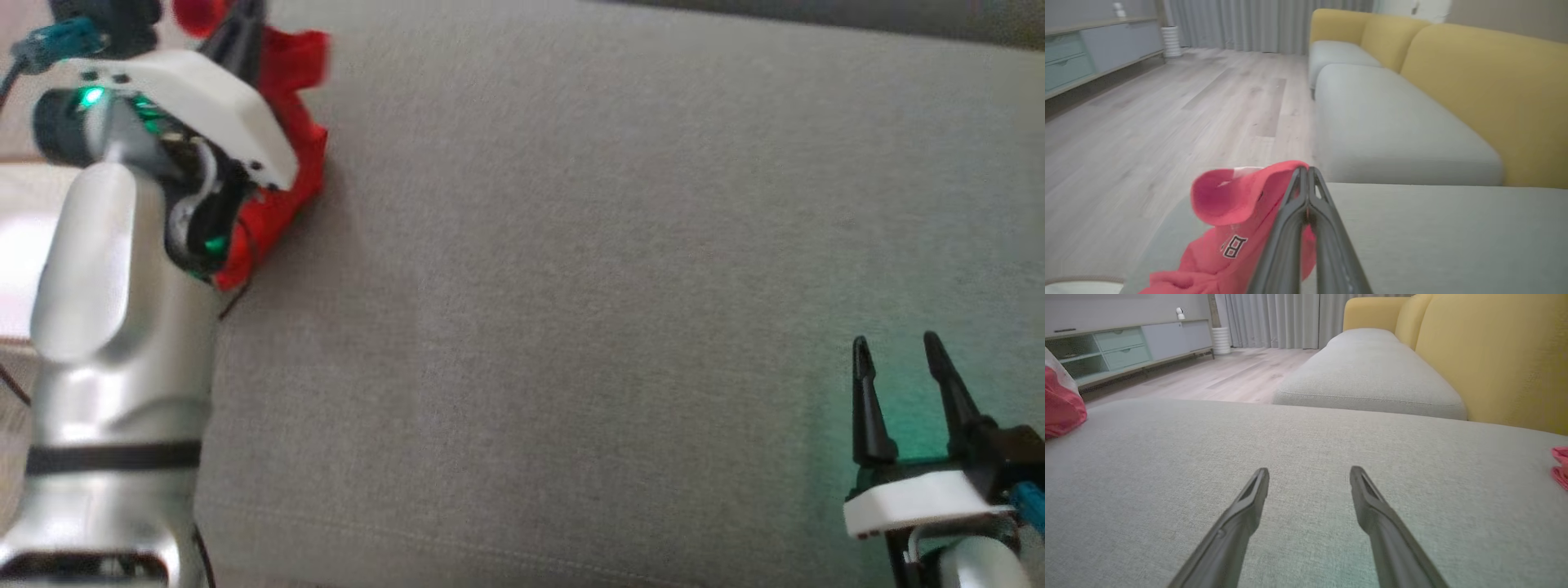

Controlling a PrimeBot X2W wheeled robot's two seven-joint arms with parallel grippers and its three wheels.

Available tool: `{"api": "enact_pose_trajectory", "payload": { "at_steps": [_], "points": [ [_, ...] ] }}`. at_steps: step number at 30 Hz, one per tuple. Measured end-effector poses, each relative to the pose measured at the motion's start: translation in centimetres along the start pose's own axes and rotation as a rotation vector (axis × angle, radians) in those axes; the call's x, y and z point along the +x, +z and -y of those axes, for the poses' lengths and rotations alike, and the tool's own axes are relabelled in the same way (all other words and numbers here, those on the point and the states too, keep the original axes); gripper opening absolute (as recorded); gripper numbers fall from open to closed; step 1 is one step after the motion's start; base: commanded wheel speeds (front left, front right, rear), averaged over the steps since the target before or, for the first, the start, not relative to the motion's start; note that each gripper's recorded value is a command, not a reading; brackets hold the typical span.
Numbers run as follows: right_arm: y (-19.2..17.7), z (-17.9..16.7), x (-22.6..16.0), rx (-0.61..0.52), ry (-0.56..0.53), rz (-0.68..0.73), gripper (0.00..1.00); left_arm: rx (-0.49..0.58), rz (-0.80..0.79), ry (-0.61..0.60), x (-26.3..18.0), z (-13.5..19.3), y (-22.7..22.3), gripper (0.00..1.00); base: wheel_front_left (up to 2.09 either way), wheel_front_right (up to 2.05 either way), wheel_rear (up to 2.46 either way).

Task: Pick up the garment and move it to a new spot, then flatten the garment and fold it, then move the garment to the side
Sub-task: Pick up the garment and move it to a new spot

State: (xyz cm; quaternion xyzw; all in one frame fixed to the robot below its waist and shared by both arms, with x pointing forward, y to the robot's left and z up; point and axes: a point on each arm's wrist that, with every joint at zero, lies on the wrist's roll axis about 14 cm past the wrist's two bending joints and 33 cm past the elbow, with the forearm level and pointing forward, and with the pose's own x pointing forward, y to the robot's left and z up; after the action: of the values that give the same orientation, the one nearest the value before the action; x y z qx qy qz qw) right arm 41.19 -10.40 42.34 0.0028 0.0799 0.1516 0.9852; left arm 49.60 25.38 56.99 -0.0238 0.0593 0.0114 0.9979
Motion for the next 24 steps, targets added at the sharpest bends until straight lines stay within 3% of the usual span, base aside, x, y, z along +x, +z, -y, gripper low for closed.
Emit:
{"api": "enact_pose_trajectory", "payload": {
  "at_steps": [12, 18, 24],
  "points": [
    [1.1, 3.5, -4.5, 0.053, -0.150, 0.043, 1.00, -0.070, 0.161, -0.577, -9.3, 16.6, 10.2, 0.00, 0.00, 0.00, 0.00],
    [1.4, 5.3, -6.6, 0.087, -0.227, 0.061, 1.00, -0.109, 0.209, -0.814, -13.9, 22.1, 13.3, 0.00, 0.00, 0.00, 0.00],
    [1.1, 7.0, -8.4, 0.117, -0.298, 0.066, 1.00, -0.171, 0.155, -0.918, -14.0, 25.4, 13.0, 0.00, 0.00, 0.00, 0.00]
  ]
}}
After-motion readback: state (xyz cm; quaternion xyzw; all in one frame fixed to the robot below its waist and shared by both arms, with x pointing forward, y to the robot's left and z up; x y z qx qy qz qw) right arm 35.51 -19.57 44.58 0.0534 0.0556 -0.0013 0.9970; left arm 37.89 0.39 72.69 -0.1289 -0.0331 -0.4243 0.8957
